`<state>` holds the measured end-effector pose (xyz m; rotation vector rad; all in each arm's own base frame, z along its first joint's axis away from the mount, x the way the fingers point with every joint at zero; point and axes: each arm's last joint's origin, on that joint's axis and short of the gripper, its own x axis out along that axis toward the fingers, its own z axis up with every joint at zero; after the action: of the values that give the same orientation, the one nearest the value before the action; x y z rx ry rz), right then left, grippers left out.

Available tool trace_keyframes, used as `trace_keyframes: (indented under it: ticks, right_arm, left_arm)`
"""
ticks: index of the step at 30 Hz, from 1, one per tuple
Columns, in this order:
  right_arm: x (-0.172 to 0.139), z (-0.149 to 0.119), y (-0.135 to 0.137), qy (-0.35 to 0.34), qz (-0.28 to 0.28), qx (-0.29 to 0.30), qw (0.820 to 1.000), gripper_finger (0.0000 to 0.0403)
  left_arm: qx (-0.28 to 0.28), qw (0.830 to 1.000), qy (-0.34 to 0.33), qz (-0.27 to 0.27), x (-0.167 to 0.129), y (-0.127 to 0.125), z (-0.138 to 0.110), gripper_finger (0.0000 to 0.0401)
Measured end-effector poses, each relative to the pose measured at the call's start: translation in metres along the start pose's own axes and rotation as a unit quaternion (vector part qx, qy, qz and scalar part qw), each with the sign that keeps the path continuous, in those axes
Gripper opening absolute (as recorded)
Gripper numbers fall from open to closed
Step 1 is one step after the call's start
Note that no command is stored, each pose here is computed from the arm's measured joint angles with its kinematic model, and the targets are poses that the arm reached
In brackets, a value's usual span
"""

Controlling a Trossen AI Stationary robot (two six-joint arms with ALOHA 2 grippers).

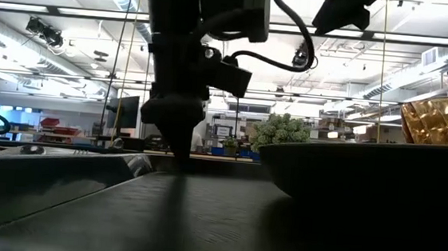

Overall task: Pick and place plate/cup/fork/spoon on tray
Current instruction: Adjust the black tray, then put the fork on the black tray to the left of the black plate

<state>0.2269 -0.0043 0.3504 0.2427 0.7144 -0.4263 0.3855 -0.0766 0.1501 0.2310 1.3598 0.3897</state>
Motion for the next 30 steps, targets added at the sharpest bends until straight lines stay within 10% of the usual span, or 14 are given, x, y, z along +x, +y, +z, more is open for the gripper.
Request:
trace_keyframes:
  ticks: [22,30]
  right_arm:
    - [0.000,0.002,0.001,-0.009,0.002,-0.009,1.000,0.0138]
    - [0.003,0.011,0.003,-0.055,-0.012,-0.032,0.998,0.0138]
  left_arm:
    - [0.024,0.995,0.000,0.092,-0.004,0.014,-0.003,0.0109]
    - [-0.067,0.989,-0.078,0.102,-0.046,-0.001,-0.011,0.0109]
